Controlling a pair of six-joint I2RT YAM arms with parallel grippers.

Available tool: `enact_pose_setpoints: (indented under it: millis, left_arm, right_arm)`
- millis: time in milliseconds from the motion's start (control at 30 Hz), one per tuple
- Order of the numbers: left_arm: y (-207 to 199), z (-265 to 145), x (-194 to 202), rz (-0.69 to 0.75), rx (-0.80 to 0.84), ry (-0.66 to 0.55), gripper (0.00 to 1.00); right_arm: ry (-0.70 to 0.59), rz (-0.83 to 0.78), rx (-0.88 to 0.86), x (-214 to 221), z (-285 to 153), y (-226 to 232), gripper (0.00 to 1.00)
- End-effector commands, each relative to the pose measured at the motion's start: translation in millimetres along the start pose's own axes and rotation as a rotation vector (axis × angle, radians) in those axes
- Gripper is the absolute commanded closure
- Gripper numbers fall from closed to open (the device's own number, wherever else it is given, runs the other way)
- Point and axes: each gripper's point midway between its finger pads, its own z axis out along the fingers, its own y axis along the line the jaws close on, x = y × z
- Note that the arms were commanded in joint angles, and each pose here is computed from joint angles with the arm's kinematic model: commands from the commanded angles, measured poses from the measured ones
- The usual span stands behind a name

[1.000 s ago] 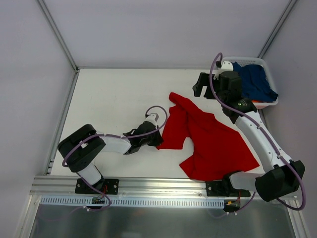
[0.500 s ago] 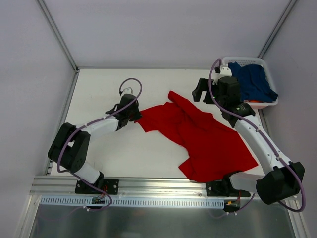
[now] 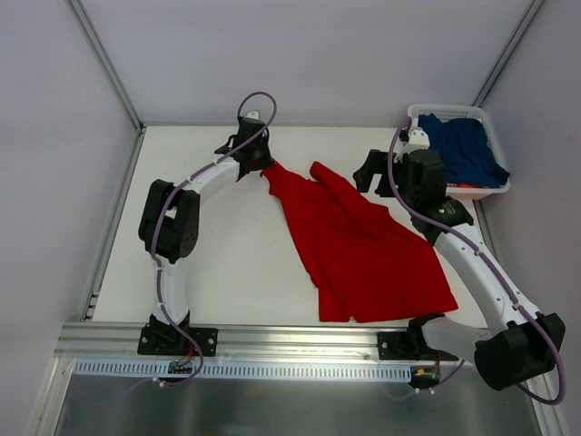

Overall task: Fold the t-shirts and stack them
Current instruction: Flatten out the tshirt

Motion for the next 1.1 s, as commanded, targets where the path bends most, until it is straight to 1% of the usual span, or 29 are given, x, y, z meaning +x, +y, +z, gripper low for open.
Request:
enact_pose_setpoints:
  millis: [0,33,67,133,167,200,267,333,367,433,500,533,567,600,633,700,800,867,900,933,967,1000,1033,1067]
  left_arm:
    - [-6.0,16.0,-23.6,0.035,0.022,0.016,1.0]
    - [-4.0,29.6,-17.1,0.038,0.017,0.039,1.0]
    - [-16.4,29.8,-30.1,0.039,0.048,0.025,1.0]
    - [-18.3,45.3,-26.6,0.043,0.052,0.044,1.0]
    - [-28.1,45.1,-43.0,0.044,0.073,0.011,1.0]
    - [-30.0,48.7,-43.9,0.054,0.075,0.014,1.0]
    - [-37.1,57.1,-59.6,0.066,0.083,-0.015,1.0]
    - [-33.9,70.7,-56.4,0.089,0.07,0.0,1.0]
    - [-43.0,67.2,-74.4,0.096,0.088,-0.039,1.0]
    - [-39.1,77.3,-73.4,0.106,0.078,-0.032,1.0]
    - [-41.6,78.5,-83.0,0.104,0.093,-0.053,1.0]
    - [-41.1,81.2,-82.6,0.104,0.099,-0.05,0.92]
    - [-40.1,81.9,-82.3,0.104,0.098,-0.048,0.53]
    - [-39.6,82.2,-81.7,0.108,0.097,-0.047,0.36]
    - [-41.3,81.5,-76.2,0.111,0.115,-0.028,0.22]
    - [-39.0,79.8,-70.9,0.109,0.112,-0.013,0.01]
    - [-28.7,68.0,-51.5,0.074,0.077,0.037,0.01]
    - [-21.6,49.5,-31.7,0.048,0.054,0.08,0.03]
    - [-30.2,28.6,-40.8,0.049,0.054,0.046,0.03]
    - [-20.0,24.5,-14.1,0.051,0.026,0.094,0.04]
    - [-21.6,17.7,-6.8,0.047,0.022,0.091,0.06]
    - [-39.5,-5.3,-8.0,0.064,0.045,0.067,0.07]
    - [-31.4,-10.8,16.7,0.081,0.011,0.102,0.07]
    - [-32.6,-19.1,25.0,0.085,-0.003,0.1,0.07]
  right_arm:
    - [-0.097,-0.009,-0.025,-23.6,-16.3,5.1,0.02]
    - [-0.097,-0.01,-0.025,-22.7,-17.1,4.7,0.02]
    - [-0.101,-0.015,-0.026,-23.5,-18.7,4.8,0.02]
    - [-0.102,-0.021,-0.024,-22.8,-19.4,3.8,0.02]
    - [-0.101,-0.023,-0.026,-22.3,-19.7,4.1,0.02]
    - [-0.1,-0.022,-0.024,-21.8,-19.9,3.4,0.02]
    - [-0.094,-0.023,-0.023,-19.0,-19.2,3.0,0.02]
    - [-0.094,-0.021,-0.023,-17.8,-18.3,2.7,0.02]
    - [-0.092,-0.02,-0.023,-16.2,-17.9,2.2,0.02]
    - [-0.093,-0.018,-0.03,-15.6,-16.8,3.2,0.02]
    - [-0.088,-0.014,-0.038,-13.0,-15.7,4.8,0.02]
    - [-0.086,-0.012,-0.037,-12.7,-14.8,4.5,0.02]
    - [-0.082,-0.01,-0.041,-11.4,-13.8,5.0,0.02]
    - [-0.081,-0.009,-0.044,-10.9,-13.6,5.4,0.02]
    - [-0.078,-0.009,-0.048,-9.6,-12.9,5.9,0.02]
    - [-0.074,-0.002,-0.053,-7.9,-12.4,7.0,0.02]
    - [-0.071,0.0,-0.054,-5.5,-11.6,7.6,0.02]
    - [-0.067,-0.001,-0.054,-4.0,-11.3,7.7,0.02]
    - [-0.066,-0.001,-0.052,-3.4,-11.1,7.2,0.02]
    - [-0.066,0.001,-0.052,-3.4,-11.1,7.2,0.02]
    - [-0.066,-0.001,-0.052,-3.4,-11.1,7.2,0.02]
    - [-0.063,0.001,-0.051,-2.3,-10.1,6.9,0.02]
    - [-0.066,0.001,-0.052,-4.0,-10.2,7.1,0.02]
    - [-0.064,0.001,-0.053,-3.9,-9.5,7.4,0.02]
